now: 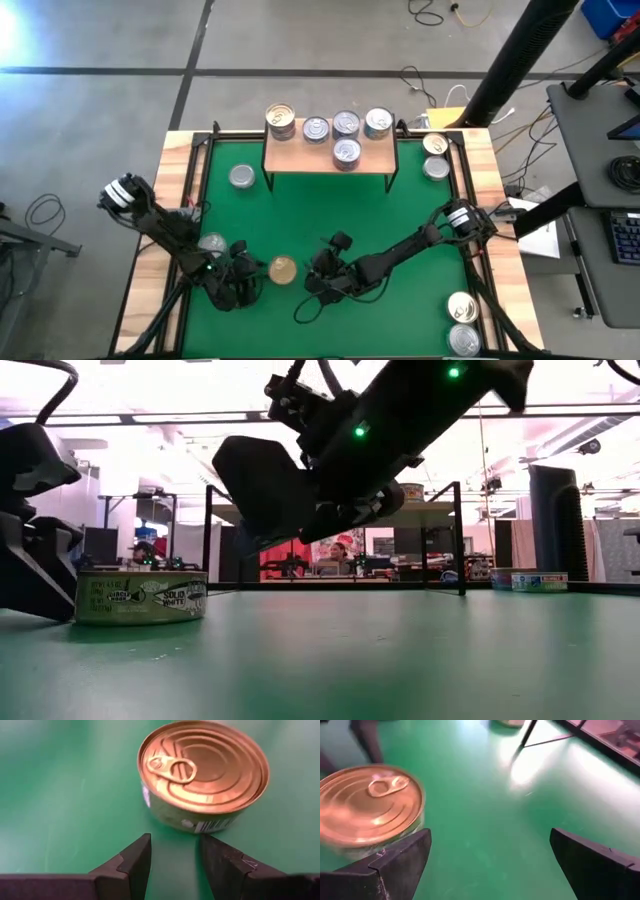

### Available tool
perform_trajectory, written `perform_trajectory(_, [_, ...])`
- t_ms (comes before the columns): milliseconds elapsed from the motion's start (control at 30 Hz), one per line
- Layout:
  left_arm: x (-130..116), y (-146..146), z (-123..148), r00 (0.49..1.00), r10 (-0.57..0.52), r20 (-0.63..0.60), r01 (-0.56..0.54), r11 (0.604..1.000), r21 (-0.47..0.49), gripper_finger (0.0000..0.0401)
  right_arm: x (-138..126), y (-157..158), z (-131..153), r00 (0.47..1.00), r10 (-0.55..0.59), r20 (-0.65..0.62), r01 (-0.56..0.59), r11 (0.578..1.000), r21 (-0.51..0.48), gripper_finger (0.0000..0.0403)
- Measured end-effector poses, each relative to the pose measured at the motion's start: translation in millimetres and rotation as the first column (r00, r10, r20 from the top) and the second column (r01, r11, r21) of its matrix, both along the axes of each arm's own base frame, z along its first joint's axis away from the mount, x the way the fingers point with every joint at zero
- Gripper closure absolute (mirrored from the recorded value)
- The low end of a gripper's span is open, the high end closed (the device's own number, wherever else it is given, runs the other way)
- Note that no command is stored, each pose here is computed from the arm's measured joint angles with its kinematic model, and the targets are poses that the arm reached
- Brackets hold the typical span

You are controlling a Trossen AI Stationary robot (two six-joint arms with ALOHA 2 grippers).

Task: Stack canned seafood by type on shelf
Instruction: Put the green tuna can on the shelf

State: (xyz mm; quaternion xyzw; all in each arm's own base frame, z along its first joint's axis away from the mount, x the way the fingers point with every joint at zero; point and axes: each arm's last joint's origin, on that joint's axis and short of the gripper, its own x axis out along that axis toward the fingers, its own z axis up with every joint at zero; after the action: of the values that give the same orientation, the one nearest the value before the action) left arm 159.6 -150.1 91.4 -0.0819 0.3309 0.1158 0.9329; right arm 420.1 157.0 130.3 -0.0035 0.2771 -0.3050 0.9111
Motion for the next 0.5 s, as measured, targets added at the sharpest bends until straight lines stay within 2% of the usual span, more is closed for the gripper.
perform_trajectory(200, [10, -5, -10, 0.998, 0.005, 0.067, -0.005, 1.000, 0.012, 0.0249, 3, -7, -3, 0.999, -0.035, 0.022, 0.034, 0.998, 0.044, 0.0003])
perform_trajectory(500, [14, -5, -5, 0.997, -0.024, 0.075, 0.017, 0.995, 0.102, 0.0249, 2, 6, -7, 0.997, 0.072, -0.011, -0.070, 0.988, 0.139, 0.0003])
